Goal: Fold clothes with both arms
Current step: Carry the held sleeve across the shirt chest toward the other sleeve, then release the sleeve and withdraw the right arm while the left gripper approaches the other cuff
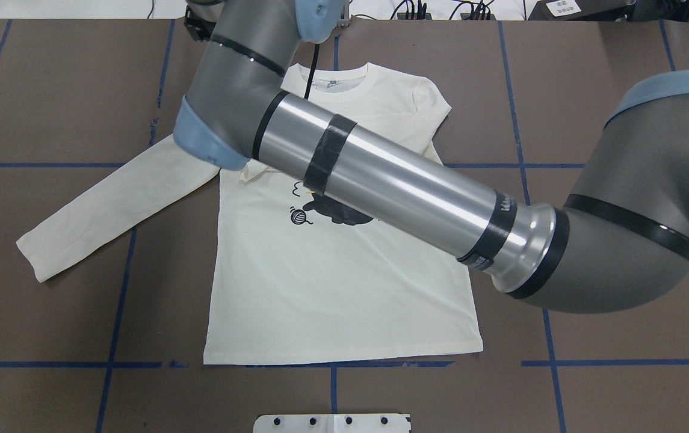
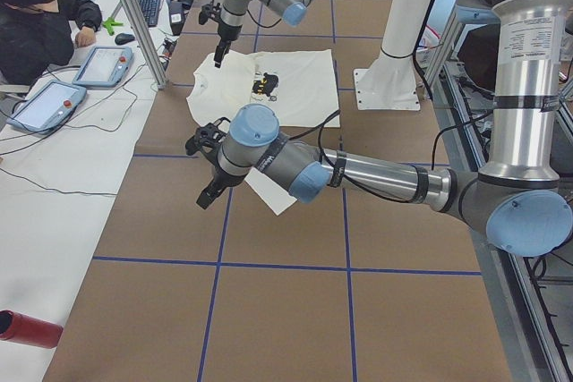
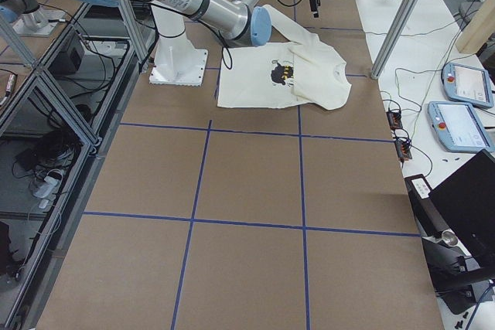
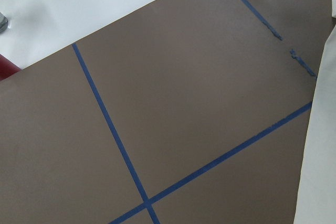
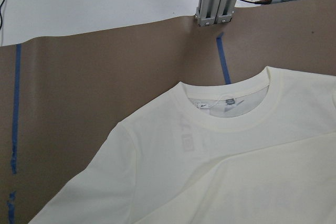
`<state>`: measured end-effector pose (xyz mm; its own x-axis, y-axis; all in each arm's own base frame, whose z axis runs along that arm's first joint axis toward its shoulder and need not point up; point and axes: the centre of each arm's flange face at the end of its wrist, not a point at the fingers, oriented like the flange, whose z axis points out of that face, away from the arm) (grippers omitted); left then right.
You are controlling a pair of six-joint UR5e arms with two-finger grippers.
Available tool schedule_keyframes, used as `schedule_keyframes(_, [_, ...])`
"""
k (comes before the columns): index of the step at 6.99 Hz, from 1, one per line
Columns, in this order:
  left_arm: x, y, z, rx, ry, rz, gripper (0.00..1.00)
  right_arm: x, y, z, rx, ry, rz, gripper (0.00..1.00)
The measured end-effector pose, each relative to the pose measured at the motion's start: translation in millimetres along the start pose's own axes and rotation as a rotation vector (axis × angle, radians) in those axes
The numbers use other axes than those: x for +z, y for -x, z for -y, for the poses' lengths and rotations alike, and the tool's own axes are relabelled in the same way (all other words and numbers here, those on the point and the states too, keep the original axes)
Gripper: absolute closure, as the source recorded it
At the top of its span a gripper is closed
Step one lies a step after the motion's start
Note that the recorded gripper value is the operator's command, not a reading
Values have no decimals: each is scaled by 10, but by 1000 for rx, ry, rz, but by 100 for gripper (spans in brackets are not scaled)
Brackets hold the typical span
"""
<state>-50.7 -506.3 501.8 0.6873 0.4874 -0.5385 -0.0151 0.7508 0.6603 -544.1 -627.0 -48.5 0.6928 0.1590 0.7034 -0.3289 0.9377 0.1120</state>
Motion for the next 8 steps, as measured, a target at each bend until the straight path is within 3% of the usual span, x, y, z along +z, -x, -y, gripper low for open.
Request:
schedule_keyframes(2, [400, -476, 35, -15, -14, -69, 0, -185, -973, 469, -101, 77, 4, 0])
schedule_keyframes(4, [813, -877, -286, -45, 0, -70, 0, -80, -2446, 728, -267, 95, 7, 0])
schedule_keyframes(5, [981, -1090, -509, -58, 1, -77, 0, -42, -3253, 805, -352, 111, 20, 0])
schedule_keyframes(6, [1142, -1307, -739, -75, 10, -86, 7, -26, -3955, 816, -421, 130, 44, 0])
schedule_keyframes(8, [1426, -1658, -1176, -86, 41, -64, 9, -8, -5100, 729, -497, 151, 81, 0])
